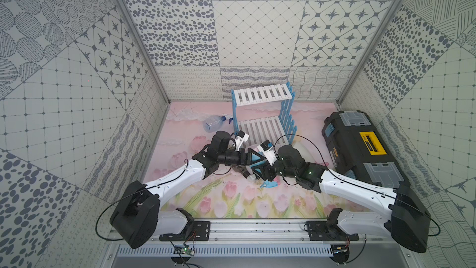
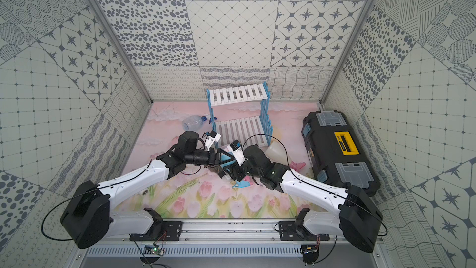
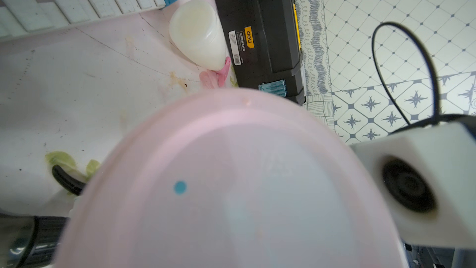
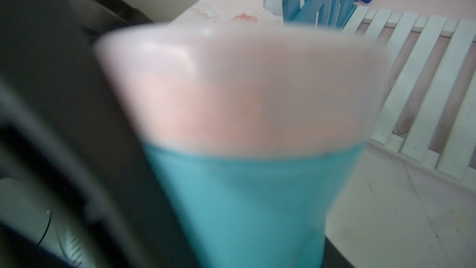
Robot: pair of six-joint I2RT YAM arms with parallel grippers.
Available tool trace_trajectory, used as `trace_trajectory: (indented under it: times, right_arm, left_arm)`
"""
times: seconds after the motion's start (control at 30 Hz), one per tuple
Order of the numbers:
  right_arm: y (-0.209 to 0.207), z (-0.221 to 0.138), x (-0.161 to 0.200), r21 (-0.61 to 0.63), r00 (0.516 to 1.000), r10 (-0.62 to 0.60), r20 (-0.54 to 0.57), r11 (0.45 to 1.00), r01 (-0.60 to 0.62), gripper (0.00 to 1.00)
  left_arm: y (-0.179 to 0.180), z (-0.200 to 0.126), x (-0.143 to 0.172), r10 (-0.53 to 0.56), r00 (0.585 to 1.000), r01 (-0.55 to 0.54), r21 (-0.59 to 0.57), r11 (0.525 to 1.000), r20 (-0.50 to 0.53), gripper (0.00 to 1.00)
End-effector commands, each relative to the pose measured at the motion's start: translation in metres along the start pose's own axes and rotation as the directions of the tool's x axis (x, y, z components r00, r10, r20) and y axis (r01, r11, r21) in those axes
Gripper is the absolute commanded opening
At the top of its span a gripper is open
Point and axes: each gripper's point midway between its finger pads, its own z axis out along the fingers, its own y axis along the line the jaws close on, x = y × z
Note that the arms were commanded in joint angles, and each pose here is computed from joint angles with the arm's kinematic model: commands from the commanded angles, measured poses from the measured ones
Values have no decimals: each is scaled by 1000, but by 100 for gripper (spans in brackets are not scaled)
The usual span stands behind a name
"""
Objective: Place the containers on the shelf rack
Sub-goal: 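Pick up a container from the center of the board.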
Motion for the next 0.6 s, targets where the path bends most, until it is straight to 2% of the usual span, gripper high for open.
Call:
trace_trajectory:
  times: [0.0, 0.03, 0.13, 0.17, 0.3, 0.4, 0.47, 0.57]
  right_arm:
    - [21, -7, -27, -73, 993, -41, 111, 996, 49, 68]
    - [19, -8, -27, -63, 993, -39, 111, 997, 46, 72]
    - [15, -14, -28, -30, 993, -41, 113, 999, 44, 93]
    - [15, -19, -31, -23, 992, -40, 121, 999, 43, 96]
    - [23, -50, -58, -31, 978, -12, 210, 999, 19, 97]
    - [24, -82, -88, -13, 946, 32, 323, 999, -30, 97]
    - [14, -102, -104, 27, 912, 91, 400, 993, -111, 97]
    - [-6, -129, -117, 11, 829, 258, 496, 953, -303, 97]
  left_arm:
    - [-12, 1, -17, 36, 996, -40, 46, 998, 87, 76]
    - [-13, 1, -18, 32, 995, -37, 49, 998, 96, 73]
    - [-16, -2, -21, 20, 992, -28, 63, 998, 125, 68]
    - [-16, -4, -23, 17, 990, -25, 56, 998, 137, 68]
    - [-17, -10, -34, -28, 981, 22, 31, 999, 192, 66]
    - [-22, -15, -48, -100, 957, 82, 79, 994, 273, 65]
    - [-22, -20, -57, -157, 929, 125, 116, 985, 334, 65]
    - [-27, -31, -75, -244, 870, 182, 180, 967, 428, 64]
